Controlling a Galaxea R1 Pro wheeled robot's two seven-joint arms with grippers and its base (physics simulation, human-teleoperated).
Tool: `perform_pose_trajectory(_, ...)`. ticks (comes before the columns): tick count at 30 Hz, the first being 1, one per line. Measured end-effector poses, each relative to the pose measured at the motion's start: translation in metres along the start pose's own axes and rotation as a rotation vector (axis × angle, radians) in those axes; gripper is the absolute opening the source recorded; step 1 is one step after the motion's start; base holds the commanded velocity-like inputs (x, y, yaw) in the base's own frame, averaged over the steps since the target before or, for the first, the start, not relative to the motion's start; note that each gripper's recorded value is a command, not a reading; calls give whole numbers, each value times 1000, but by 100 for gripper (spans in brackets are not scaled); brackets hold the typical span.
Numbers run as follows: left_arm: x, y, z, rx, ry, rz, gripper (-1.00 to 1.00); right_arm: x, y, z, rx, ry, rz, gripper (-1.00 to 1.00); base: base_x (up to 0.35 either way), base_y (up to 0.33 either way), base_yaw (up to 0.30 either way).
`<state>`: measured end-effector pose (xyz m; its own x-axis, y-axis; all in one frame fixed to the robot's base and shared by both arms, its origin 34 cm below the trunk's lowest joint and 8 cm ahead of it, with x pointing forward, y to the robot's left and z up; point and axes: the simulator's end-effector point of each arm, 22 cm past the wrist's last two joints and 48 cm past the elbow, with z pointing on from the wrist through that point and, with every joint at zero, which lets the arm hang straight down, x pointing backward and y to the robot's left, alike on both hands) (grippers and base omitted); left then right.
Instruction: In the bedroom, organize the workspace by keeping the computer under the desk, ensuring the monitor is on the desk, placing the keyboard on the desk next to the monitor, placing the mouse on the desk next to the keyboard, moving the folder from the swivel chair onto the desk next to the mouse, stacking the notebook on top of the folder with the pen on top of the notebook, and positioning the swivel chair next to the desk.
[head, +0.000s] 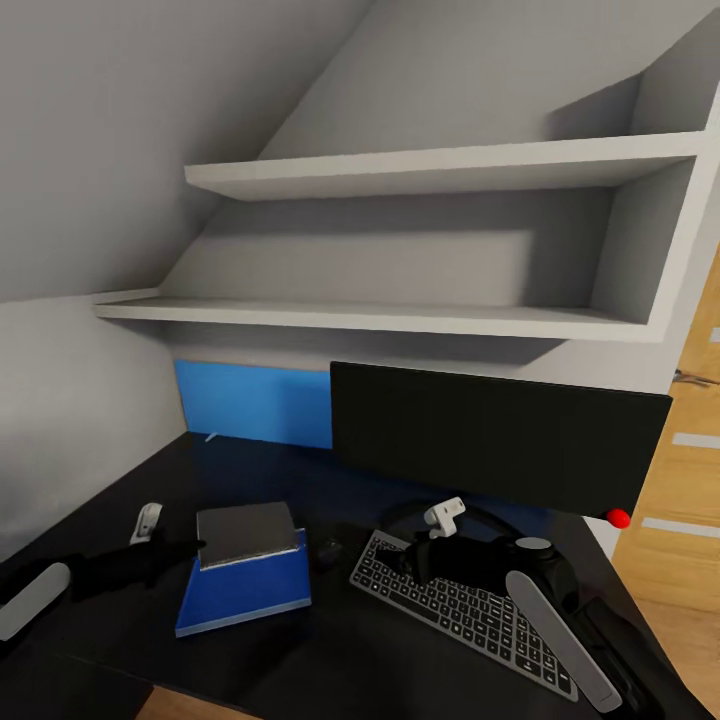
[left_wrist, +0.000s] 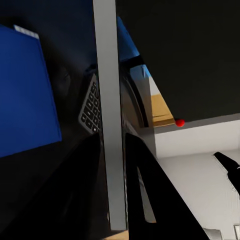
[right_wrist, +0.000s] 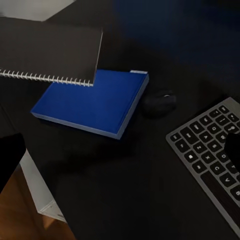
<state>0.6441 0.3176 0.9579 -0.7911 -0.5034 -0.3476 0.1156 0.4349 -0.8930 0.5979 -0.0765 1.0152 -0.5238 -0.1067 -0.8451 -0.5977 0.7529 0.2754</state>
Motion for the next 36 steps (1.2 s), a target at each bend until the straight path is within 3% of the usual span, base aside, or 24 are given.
perform_pose_trajectory(6, 1, 19, -9, -31, -13, -28, -100, 0, 0, 0, 0, 0, 0, 100, 0, 0, 0)
perform_pose_trajectory(18, 3, 27, -11, -47, -14, -36, -100, 0, -1, -1, 2, 0, 0, 100, 81, 60, 0)
perform_pose_trajectory(21, 10, 38, -12, -81, 6, -30, -100, 0, -1, 0, 2, 0, -1, 100, 9, 6, 0)
perform_pose_trajectory(22, 21, 54, -11, -132, 38, -32, -100, 0, -1, 0, 3, 0, -1, 100, 3, 2, 0)
perform_pose_trajectory(23, 25, 57, -8, -137, 47, -39, -100, 0, -1, 0, 2, 0, 0, 100, 2, 1, 0)
perform_pose_trajectory(36, 29, 57, 2, -139, 58, -51, -100, -1, -2, -1, 4, -1, -2, 100, 0, 0, 0)
